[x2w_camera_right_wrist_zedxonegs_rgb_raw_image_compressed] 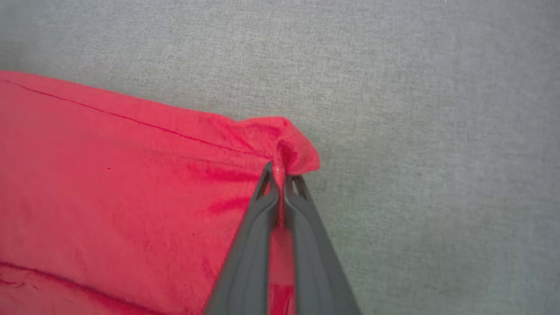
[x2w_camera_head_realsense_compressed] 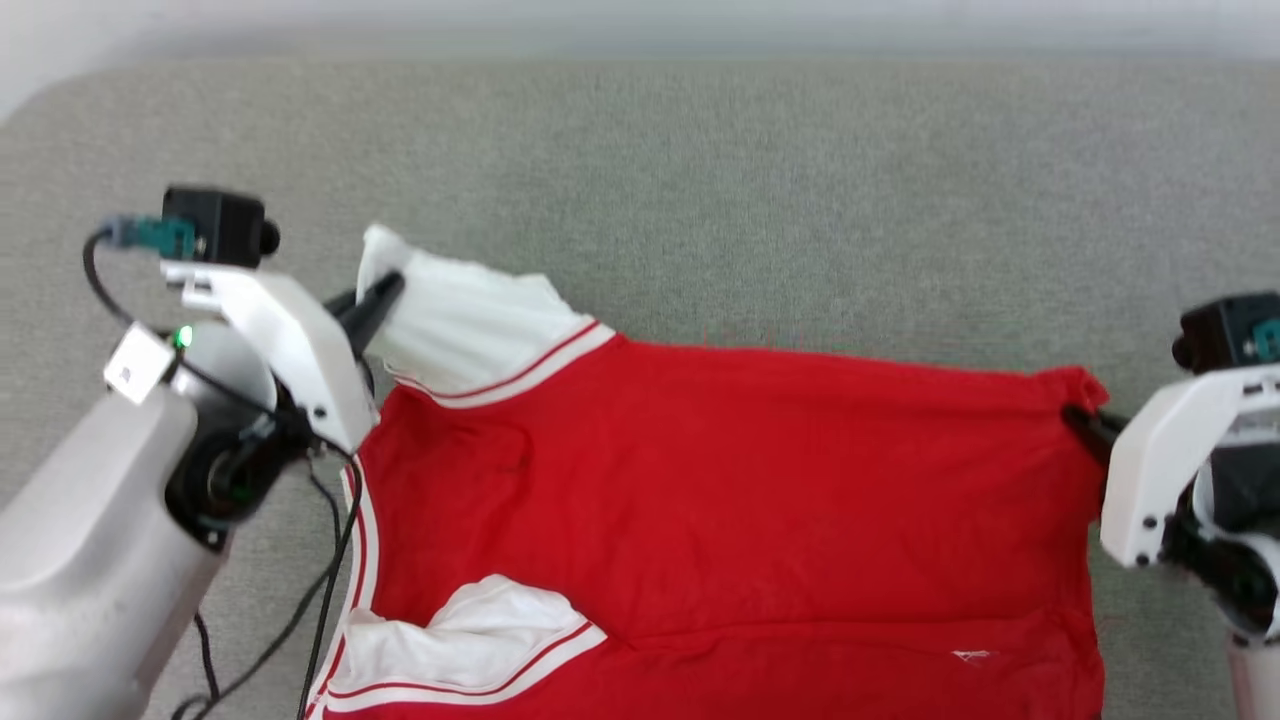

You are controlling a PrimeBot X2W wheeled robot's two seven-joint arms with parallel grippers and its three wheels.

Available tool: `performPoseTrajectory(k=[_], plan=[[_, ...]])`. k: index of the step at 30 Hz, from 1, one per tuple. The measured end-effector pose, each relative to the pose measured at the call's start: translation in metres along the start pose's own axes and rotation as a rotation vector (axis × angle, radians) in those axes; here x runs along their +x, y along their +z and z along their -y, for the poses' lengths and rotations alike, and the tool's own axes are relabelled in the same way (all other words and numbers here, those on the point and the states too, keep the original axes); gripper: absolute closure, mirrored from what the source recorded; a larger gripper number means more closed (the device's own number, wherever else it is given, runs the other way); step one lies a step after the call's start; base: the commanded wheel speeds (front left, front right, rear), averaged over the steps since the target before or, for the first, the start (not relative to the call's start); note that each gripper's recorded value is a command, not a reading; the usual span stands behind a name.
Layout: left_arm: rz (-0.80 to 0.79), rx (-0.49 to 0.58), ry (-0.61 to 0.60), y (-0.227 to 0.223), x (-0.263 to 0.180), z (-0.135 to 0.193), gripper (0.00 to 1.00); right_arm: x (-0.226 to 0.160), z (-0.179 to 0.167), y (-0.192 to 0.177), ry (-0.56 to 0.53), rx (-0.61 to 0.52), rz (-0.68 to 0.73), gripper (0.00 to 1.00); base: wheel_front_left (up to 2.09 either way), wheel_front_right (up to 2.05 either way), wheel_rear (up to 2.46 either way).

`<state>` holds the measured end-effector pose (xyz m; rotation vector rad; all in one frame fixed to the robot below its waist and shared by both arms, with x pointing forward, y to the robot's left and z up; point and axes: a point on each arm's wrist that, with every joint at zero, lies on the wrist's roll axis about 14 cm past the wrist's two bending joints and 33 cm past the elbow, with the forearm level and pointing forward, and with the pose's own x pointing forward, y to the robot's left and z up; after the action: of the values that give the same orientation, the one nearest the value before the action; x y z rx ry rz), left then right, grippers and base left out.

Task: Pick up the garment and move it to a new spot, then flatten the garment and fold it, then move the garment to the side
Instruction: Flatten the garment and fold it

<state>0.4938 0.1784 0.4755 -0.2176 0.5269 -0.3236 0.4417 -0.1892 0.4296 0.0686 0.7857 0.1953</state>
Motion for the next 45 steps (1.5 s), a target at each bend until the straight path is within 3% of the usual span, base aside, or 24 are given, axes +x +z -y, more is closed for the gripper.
performPoseTrajectory(k=[5,14,21,22,23,24,25,36,45], plan=[[0.001,-0.055,0.049,-0.027,-0.034,-0.004,1.0,-0.02,-0.005,-0.024,0.004,0.043,-0.004,1.0,0.0,0.0,0.0],[-0.131,-0.204,0.099,-0.116,-0.086,0.009,1.0,-0.041,-0.017,-0.078,0.025,0.11,-0.054,1.0,0.0,0.0,0.0],[-0.183,-0.291,0.142,-0.156,-0.108,0.01,1.0,-0.048,-0.018,-0.116,0.017,0.175,-0.098,1.0,0.0,0.0,0.0],[-0.186,-0.296,0.145,-0.16,-0.11,0.01,1.0,-0.049,-0.018,-0.121,0.014,0.18,-0.102,0.96,0.0,0.0,0.0],[-0.194,-0.303,0.146,-0.163,-0.11,0.01,0.71,-0.049,-0.018,-0.125,0.01,0.177,-0.104,0.64,0.0,0.0,0.0],[-0.202,-0.305,0.147,-0.167,-0.111,0.011,0.21,-0.049,-0.019,-0.126,0.012,0.18,-0.098,0.0,0.0,0.0,0.0],[-0.18,-0.314,0.141,-0.166,-0.108,0.015,0.0,-0.049,-0.026,-0.127,0.023,0.173,-0.064,0.0,0.0,0.0,0.0],[0.095,-0.196,0.141,-0.114,-0.105,0.018,0.0,-0.069,-0.03,-0.071,-0.003,0.125,0.282,0.0,0.0,0.0,0.0],[0.419,-0.067,0.134,-0.053,-0.117,0.034,0.0,-0.085,-0.002,-0.069,-0.09,0.102,0.286,0.0,0.0,0.0,0.0]])
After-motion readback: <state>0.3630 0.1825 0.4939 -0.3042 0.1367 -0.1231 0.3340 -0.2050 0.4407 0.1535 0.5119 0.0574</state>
